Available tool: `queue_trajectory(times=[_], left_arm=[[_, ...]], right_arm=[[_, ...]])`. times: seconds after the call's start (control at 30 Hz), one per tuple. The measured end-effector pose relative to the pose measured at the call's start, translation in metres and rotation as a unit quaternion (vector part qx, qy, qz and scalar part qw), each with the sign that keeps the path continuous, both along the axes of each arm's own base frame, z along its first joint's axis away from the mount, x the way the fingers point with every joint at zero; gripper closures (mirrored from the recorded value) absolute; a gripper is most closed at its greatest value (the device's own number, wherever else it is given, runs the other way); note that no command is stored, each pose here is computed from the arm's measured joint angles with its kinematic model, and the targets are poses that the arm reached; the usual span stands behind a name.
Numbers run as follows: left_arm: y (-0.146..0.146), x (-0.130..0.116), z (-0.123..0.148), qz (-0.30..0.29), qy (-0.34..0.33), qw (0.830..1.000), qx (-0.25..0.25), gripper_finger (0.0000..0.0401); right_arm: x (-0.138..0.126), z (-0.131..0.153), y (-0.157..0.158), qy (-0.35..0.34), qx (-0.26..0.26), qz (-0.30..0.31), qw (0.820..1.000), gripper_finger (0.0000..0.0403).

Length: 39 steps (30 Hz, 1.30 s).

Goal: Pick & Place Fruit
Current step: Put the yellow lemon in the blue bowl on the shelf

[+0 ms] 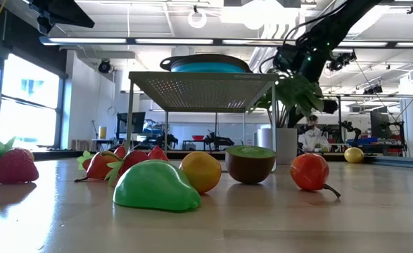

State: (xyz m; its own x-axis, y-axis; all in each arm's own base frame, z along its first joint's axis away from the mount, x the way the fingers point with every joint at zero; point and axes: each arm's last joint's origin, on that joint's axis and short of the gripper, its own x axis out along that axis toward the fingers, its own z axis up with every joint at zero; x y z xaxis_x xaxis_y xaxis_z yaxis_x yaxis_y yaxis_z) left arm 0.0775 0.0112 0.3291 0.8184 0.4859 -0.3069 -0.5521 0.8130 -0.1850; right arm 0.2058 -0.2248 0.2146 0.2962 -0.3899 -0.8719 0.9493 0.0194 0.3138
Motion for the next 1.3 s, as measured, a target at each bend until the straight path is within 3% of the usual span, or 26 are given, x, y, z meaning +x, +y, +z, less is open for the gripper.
queue_trajectory(times=[0.43, 0.77, 1.0, 1.2, 1.3], left_arm=[[0.000, 0.000, 0.000, 0.000, 0.000, 1.000, 0.000, 0.0398], [0.000, 0.000, 0.000, 0.000, 0.000, 1.000, 0.000, 0.0398], [0.000, 0.000, 0.000, 0.000, 0.000, 1.000, 0.000, 0.0398], [0.000, 0.000, 0.000, 0.000, 0.000, 1.000, 0.000, 0.0398], [0.000, 0.000, 0.000, 0.000, 0.000, 1.000, 0.000, 0.0398]], right_arm=[[0.011, 0.008, -0.007, -0.078, -0.035, 0.048, 0.995, 0.0401], [0.013, 0.009, -0.006, -0.075, -0.047, 0.077, 0.993, 0.0401], [-0.001, 0.016, -0.016, -0.101, -0.040, 0.021, 0.994, 0.0401], [-0.013, 0.038, -0.020, -0.168, -0.062, 0.011, 0.984, 0.0401], [-0.019, 0.049, -0.018, -0.201, -0.063, -0.029, 0.977, 0.0401]])
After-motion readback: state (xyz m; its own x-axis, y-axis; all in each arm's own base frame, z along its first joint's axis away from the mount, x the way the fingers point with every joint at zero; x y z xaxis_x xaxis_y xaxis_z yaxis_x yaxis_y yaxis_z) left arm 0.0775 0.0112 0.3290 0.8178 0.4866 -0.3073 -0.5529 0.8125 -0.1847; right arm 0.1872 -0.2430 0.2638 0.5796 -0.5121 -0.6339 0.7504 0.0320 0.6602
